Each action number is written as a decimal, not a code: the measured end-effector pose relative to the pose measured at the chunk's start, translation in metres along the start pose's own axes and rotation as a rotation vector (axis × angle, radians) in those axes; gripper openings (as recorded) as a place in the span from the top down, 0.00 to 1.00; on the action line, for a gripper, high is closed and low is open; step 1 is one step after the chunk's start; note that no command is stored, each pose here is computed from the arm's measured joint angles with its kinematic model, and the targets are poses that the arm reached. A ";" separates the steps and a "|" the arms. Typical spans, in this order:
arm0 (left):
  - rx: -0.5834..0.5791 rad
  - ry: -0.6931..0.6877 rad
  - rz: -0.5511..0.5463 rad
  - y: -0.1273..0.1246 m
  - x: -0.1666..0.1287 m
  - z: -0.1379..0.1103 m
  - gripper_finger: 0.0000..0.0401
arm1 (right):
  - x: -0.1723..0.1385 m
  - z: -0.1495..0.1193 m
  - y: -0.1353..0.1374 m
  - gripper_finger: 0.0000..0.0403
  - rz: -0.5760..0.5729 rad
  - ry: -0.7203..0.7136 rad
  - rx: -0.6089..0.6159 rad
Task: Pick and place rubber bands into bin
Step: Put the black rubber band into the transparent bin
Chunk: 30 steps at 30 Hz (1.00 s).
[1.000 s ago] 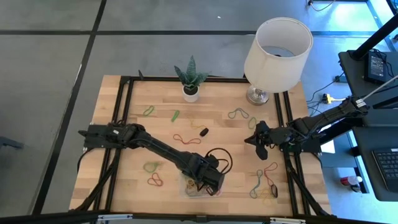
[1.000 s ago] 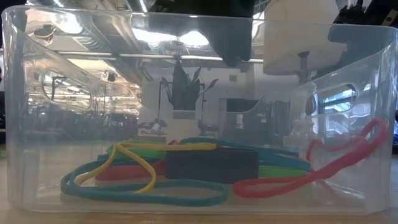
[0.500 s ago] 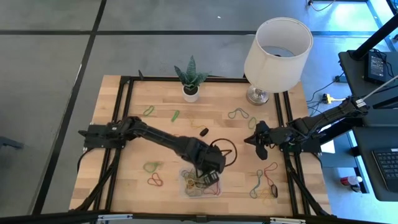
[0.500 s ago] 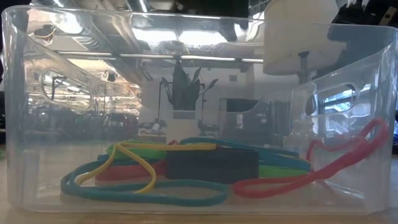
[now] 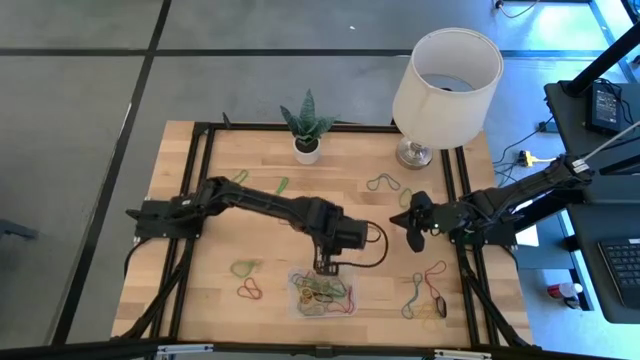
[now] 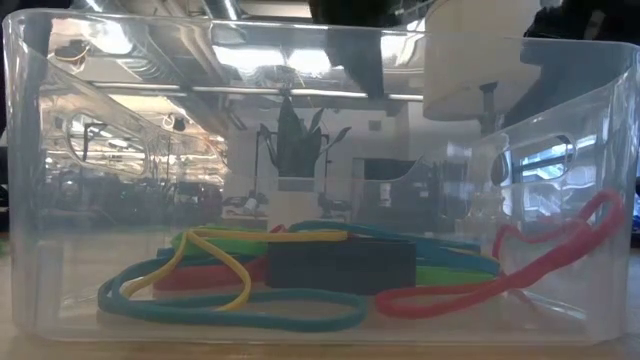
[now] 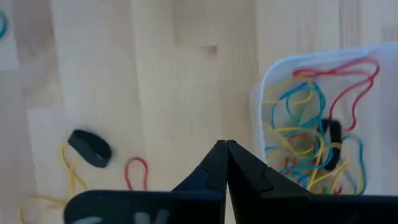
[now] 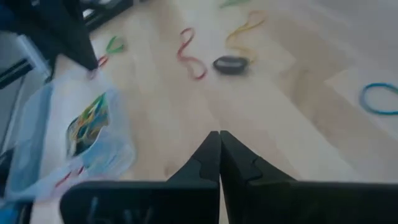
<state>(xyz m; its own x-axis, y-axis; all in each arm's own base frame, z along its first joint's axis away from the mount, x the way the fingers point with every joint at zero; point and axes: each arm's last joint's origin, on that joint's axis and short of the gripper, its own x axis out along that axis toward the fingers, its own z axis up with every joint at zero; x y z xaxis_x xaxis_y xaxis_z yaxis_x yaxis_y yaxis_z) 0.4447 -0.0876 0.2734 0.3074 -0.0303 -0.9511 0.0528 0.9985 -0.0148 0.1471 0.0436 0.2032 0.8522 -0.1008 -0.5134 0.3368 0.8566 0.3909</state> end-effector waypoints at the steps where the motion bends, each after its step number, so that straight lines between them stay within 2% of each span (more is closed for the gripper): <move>1: 0.021 0.009 -0.009 0.006 0.002 0.000 1.00 | 0.001 0.002 0.001 1.00 -0.019 -0.012 0.010; 5: 0.073 0.027 -0.037 0.037 0.003 -0.009 1.00 | 0.008 0.006 0.006 1.00 -0.097 -0.032 0.044; 10: 0.029 -0.021 -0.020 0.077 0.000 -0.036 1.00 | 0.017 0.007 0.012 1.00 -0.202 0.027 0.114; 12: -0.015 -0.061 -0.006 0.091 -0.004 -0.051 1.00 | 0.019 0.007 0.011 1.00 -0.283 0.079 0.165; 15: -0.089 -0.101 0.013 0.107 -0.012 -0.079 1.00 | 0.018 0.008 0.008 1.00 -0.463 0.156 0.270; 18: -0.130 -0.116 0.023 0.114 -0.017 -0.110 1.00 | 0.016 0.010 0.004 1.00 -0.651 0.224 0.365; 20: -0.151 -0.138 0.030 0.116 -0.021 -0.130 1.00 | 0.017 0.010 0.002 0.99 -0.736 0.290 0.402; 26: -0.237 -0.197 0.040 0.115 -0.028 -0.186 1.00 | 0.031 -0.002 -0.007 0.86 -0.842 0.430 0.472; 30: -0.277 -0.225 0.037 0.109 -0.031 -0.215 1.00 | 0.037 -0.009 -0.010 0.74 -0.901 0.438 0.505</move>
<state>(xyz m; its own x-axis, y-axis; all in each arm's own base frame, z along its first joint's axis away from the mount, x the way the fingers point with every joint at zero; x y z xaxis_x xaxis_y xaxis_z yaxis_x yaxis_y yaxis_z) 0.2369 0.0322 0.2347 0.5075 0.0276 -0.8612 -0.2122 0.9727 -0.0939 0.1717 0.0356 0.1737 0.0345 -0.3081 -0.9507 0.9679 0.2473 -0.0450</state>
